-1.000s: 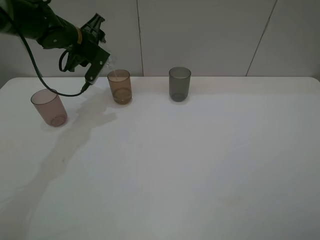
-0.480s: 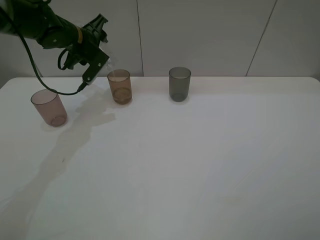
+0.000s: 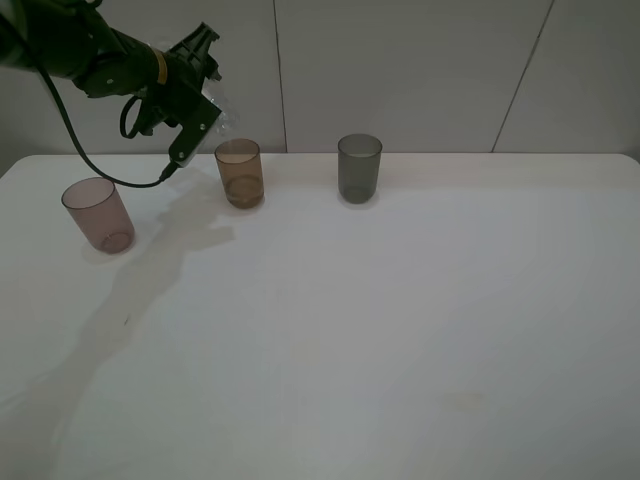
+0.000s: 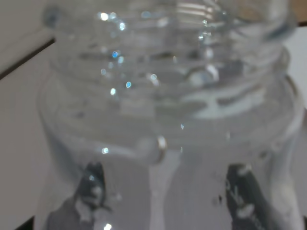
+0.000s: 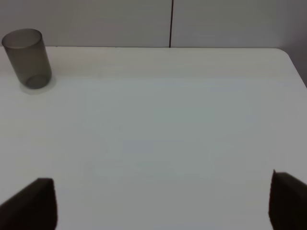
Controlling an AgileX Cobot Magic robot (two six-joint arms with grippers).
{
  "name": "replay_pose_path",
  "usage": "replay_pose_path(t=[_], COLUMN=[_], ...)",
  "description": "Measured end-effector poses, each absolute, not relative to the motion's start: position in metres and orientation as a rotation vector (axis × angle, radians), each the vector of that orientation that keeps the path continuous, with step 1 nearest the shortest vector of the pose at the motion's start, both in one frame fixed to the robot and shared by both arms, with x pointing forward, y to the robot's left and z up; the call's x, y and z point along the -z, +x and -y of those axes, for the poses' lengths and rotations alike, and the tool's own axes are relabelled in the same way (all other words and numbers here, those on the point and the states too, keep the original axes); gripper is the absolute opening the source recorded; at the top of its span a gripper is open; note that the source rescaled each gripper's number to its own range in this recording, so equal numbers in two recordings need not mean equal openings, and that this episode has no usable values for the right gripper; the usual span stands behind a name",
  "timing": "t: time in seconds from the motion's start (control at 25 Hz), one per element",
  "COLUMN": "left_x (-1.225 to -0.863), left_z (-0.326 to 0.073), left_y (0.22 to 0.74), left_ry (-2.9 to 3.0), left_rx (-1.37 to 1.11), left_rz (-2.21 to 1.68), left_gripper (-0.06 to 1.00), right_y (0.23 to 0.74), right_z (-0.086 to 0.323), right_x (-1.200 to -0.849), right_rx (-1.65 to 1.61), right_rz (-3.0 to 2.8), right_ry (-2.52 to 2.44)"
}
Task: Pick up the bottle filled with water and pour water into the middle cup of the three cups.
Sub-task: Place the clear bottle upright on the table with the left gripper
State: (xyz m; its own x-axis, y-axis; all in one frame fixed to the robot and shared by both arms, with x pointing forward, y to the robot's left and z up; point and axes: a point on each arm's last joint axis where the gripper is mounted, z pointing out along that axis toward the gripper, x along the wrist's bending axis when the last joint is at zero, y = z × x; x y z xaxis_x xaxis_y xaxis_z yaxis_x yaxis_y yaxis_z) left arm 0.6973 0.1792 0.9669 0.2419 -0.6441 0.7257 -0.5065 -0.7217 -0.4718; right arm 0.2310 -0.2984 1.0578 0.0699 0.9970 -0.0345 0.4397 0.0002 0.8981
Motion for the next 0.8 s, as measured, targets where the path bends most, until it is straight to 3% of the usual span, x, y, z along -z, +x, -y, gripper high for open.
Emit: replay_pose_path(t=[0.48, 0.8], left_x=[-0.967, -0.985], left_z=[-0.180, -0.194], left_y=[0.697, 0.688], left_ry=[-2.372, -2.548], left_rx=[1.484, 1.381], left_rz=[-1.091, -0.776], left_gripper=[0.02, 0.02], right_y=[0.231, 0.231], right_z=[0.298, 0.298], right_x=[-1.058, -1.058], right_rx=[-0.888, -0.888], right_rz=[-1.482, -1.482], right_ry=[1.555, 1.555])
